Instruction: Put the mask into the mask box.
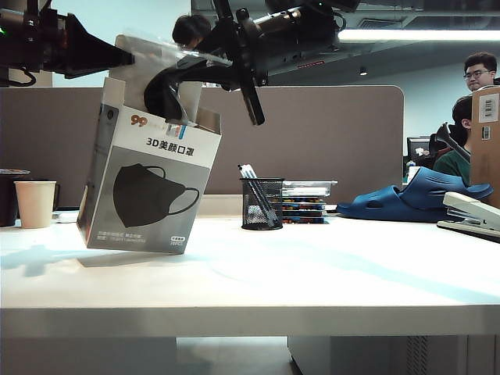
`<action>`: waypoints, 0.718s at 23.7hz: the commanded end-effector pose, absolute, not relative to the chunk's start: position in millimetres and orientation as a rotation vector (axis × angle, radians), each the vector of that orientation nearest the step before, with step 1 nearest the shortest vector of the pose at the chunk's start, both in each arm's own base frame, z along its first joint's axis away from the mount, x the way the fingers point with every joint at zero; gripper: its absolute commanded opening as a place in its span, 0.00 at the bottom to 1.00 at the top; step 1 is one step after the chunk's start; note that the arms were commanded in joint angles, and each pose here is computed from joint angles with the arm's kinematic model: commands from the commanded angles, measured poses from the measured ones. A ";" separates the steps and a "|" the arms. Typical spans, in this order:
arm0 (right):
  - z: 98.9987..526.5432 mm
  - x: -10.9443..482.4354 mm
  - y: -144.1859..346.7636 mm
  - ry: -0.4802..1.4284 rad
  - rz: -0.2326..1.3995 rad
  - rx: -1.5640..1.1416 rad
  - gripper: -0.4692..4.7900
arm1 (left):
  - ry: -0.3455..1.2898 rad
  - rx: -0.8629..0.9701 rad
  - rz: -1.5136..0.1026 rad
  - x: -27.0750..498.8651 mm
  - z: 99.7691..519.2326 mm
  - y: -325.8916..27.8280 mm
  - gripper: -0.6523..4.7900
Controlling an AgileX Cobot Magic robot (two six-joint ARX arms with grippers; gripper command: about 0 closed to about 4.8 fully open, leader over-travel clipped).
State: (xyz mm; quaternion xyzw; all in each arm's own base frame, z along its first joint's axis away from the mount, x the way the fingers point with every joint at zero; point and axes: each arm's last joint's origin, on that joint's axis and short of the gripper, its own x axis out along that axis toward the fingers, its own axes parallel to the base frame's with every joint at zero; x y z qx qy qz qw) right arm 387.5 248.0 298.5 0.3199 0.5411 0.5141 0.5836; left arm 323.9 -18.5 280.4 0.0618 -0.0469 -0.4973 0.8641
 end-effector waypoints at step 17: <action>313.9 397.8 245.9 1.188 1.242 0.821 0.81 | -0.105 0.090 -1.069 322.7 286.1 -18.8 0.11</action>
